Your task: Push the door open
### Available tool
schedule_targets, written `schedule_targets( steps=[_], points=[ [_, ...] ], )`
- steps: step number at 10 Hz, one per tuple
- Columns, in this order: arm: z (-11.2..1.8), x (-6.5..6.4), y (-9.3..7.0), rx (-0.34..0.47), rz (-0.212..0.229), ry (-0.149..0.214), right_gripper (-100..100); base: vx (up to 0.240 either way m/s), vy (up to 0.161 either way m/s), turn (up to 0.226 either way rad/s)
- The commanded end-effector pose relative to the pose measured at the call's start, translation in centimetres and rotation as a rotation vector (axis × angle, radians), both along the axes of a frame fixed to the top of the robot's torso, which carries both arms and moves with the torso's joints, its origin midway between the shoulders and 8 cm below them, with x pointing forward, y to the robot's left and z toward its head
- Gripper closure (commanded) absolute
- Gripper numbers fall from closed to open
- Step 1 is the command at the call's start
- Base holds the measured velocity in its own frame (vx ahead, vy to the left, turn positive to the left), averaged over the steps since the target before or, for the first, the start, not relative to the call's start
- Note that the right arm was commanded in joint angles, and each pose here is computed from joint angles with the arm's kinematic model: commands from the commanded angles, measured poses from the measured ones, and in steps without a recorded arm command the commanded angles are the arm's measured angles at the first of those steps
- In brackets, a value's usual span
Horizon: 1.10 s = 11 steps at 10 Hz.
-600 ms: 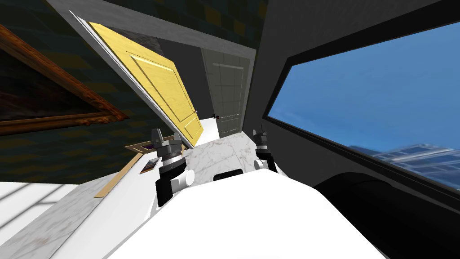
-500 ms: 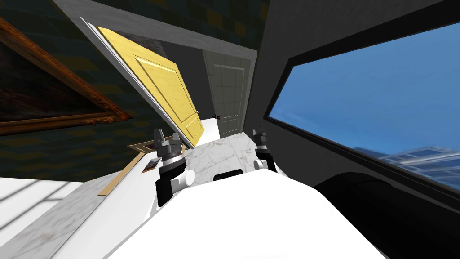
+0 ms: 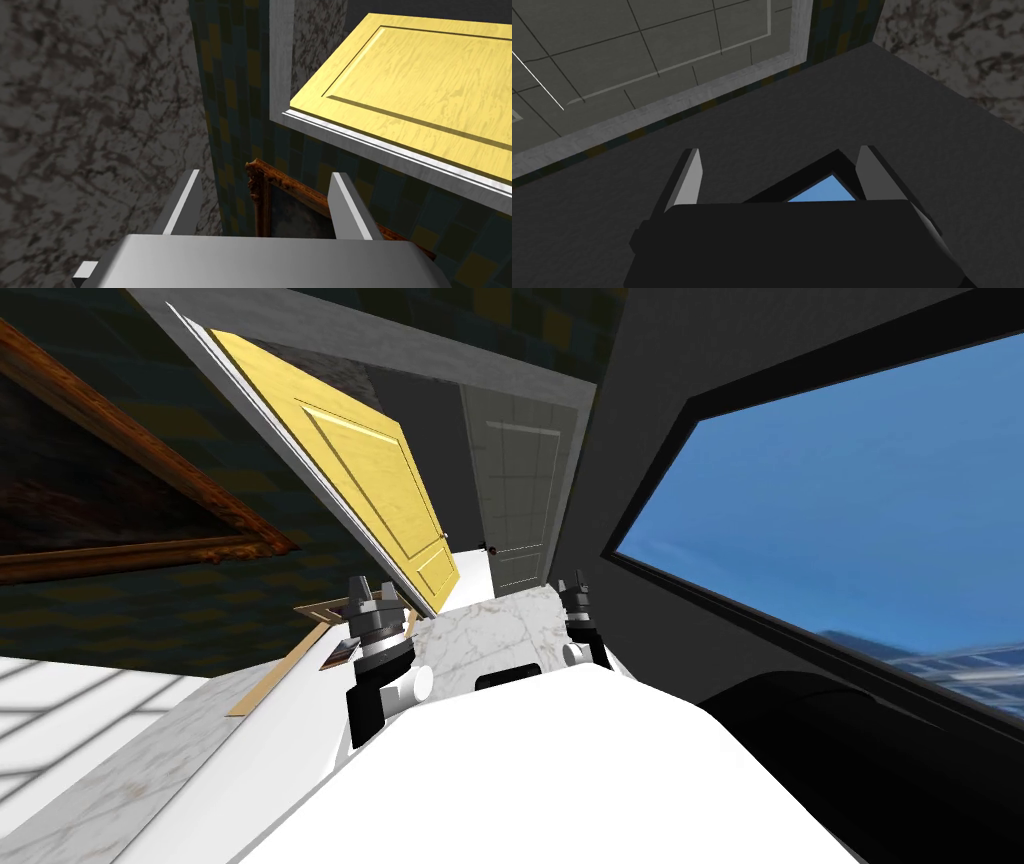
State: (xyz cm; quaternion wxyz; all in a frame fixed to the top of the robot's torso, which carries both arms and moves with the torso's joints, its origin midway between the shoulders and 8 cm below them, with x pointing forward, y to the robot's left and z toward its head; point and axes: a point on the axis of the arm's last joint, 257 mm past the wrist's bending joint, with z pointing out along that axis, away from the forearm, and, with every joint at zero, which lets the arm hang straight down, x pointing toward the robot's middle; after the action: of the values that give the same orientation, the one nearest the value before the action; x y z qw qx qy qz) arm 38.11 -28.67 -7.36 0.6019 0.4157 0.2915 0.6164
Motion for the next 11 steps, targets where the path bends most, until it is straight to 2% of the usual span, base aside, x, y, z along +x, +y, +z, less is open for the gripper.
schedule_targets(
  steps=[1, 11],
  points=[
    [-0.8, 0.4, -0.1, 0.033, 0.019, 0.003, -100, 0.125, -0.006, 0.101],
    [-6.1, 2.2, -0.8, 0.242, 0.108, 0.03, -100, 0.108, -0.013, 0.108]
  ],
)
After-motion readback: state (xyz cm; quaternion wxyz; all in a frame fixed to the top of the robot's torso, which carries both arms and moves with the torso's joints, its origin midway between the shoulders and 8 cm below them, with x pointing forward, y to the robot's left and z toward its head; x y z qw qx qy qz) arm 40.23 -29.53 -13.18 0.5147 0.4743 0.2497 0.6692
